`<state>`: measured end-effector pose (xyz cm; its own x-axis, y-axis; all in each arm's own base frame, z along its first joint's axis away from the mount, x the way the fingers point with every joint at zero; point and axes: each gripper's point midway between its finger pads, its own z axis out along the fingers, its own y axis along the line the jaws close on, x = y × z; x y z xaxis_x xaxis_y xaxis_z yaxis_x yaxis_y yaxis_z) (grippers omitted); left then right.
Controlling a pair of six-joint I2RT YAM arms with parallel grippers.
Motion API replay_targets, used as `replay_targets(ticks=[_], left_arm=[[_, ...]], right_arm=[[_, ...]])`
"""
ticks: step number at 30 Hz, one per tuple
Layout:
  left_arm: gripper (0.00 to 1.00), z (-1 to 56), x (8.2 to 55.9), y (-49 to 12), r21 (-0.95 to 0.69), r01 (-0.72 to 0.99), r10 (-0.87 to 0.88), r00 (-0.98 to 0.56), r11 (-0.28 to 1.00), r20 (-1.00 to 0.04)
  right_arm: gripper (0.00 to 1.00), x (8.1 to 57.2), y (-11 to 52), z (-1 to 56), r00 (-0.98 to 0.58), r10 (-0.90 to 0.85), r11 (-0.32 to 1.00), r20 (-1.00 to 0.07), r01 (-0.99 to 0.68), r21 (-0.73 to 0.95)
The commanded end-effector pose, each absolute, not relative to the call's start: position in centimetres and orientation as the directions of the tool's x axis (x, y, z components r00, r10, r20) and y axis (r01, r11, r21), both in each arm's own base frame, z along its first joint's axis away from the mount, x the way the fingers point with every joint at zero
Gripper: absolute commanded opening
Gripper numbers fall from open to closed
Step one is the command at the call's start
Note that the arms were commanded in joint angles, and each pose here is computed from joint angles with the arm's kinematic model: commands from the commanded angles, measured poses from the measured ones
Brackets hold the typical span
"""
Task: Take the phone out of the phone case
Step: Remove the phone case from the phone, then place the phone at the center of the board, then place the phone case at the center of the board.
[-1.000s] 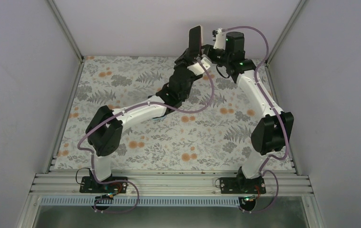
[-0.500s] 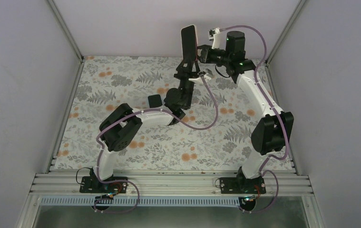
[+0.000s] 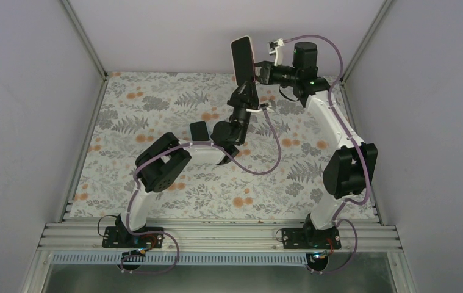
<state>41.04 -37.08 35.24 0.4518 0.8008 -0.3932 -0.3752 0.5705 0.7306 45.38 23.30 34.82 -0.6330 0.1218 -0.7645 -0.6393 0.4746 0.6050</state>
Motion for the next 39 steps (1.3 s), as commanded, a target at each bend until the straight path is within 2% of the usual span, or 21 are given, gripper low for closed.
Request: replay_targets(ticks=[1,11,18,24,33,39], left_arm=[[0.21,39.0,41.5,-28.8,0.554,-0.536,0.763,0.340,0.638,-0.550],[0.03,39.1,41.8,-29.2,0.572,-0.512,0.762,0.339,0.641,-0.551],[0.02,40.0,39.4,-29.0,0.566,-0.565,0.797,0.359,0.600,-0.486],[0.02,40.1,38.3,-29.1,0.630,-0.440,0.768,0.366,0.640,-0.525],[0.02,38.7,36.4,-27.5,0.724,-0.323,0.790,0.324,0.610,-0.521],[0.02,35.6,35.2,-24.5,0.808,-0.291,0.856,0.239,0.513,-0.458]], right_arm=[[0.03,44.9,20.9,34.6,-0.638,0.108,0.479,-0.762,-0.639,0.603],[0.03,45.9,19.6,33.8,-0.619,0.110,0.554,-0.778,-0.611,0.565],[0.03,48.1,16.1,30.6,-0.620,0.068,0.755,-0.782,-0.481,0.446],[0.03,50.2,11.4,28.5,-0.586,-0.023,0.921,-0.810,-0.327,0.211],[0.03,50.7,7.1,27.9,-0.548,-0.138,0.980,-0.825,-0.199,-0.032],[0.03,49.5,8.1,25.4,-0.595,-0.165,0.961,-0.786,-0.278,0.009]])
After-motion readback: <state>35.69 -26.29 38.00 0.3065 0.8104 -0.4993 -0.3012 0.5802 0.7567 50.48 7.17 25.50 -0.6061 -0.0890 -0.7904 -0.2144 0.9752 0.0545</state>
